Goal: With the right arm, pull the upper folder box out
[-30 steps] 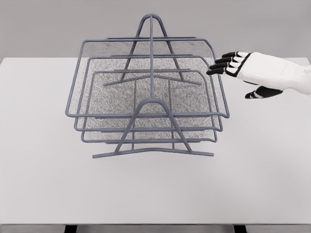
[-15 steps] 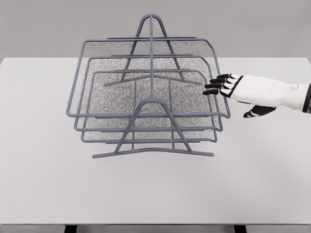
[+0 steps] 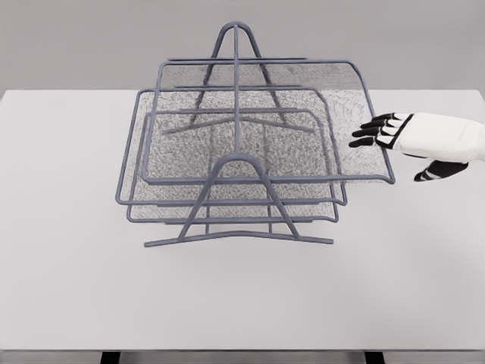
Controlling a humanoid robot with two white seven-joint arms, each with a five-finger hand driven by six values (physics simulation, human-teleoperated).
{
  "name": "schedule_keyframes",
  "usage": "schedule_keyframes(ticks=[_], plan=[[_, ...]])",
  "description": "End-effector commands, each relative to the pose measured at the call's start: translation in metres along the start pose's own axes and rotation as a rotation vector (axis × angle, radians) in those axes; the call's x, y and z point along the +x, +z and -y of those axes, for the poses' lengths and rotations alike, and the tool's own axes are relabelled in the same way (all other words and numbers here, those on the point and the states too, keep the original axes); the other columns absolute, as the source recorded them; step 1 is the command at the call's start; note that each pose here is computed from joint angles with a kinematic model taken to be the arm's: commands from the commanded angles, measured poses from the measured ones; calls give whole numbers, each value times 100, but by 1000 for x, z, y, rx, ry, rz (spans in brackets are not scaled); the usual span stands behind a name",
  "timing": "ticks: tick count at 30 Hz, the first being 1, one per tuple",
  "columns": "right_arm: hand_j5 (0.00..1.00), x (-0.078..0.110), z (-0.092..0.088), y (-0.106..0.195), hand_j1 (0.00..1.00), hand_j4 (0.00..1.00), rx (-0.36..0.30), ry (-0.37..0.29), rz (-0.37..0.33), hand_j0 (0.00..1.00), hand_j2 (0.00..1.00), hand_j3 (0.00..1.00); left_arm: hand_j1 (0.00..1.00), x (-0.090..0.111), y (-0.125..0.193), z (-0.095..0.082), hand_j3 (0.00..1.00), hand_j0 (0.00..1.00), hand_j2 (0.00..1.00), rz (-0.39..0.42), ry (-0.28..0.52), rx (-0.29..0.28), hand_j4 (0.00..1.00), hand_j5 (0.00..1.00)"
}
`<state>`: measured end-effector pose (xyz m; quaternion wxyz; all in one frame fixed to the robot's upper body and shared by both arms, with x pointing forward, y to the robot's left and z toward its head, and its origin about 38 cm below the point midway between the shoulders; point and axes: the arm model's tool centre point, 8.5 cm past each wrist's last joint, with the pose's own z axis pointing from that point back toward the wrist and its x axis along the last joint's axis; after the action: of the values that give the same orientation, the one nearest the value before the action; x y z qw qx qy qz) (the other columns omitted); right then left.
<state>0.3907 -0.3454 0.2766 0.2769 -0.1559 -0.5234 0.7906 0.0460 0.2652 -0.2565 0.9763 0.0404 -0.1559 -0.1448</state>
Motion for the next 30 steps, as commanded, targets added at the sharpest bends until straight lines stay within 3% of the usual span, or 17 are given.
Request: schedule_keyframes(ticks=[1,19,27,28,30], plan=[[100,-6,-3,9,100,100,45,37,-41,100,100,100,100,0,0,0,100,100,100,0,1,0,100,100],[100,-18,5,43,100,100,100,66,-118,100,100,100,100,0,0,0,100,100,100,0,1,0,100,100],[100,-18,24,58,100,100,45,63,-129,100,100,100,100,0,0,0,100,100,100,0,1,0,100,100],[100,-18,35,64,100,100,1,59,-130,100,100,100,100,0,0,0,100,100,100,0,1,0,100,100],[100,-17,36,60,100,100,-20,49,-115,100,100,100,100,0,0,0,100,100,100,0,1,0,100,100]])
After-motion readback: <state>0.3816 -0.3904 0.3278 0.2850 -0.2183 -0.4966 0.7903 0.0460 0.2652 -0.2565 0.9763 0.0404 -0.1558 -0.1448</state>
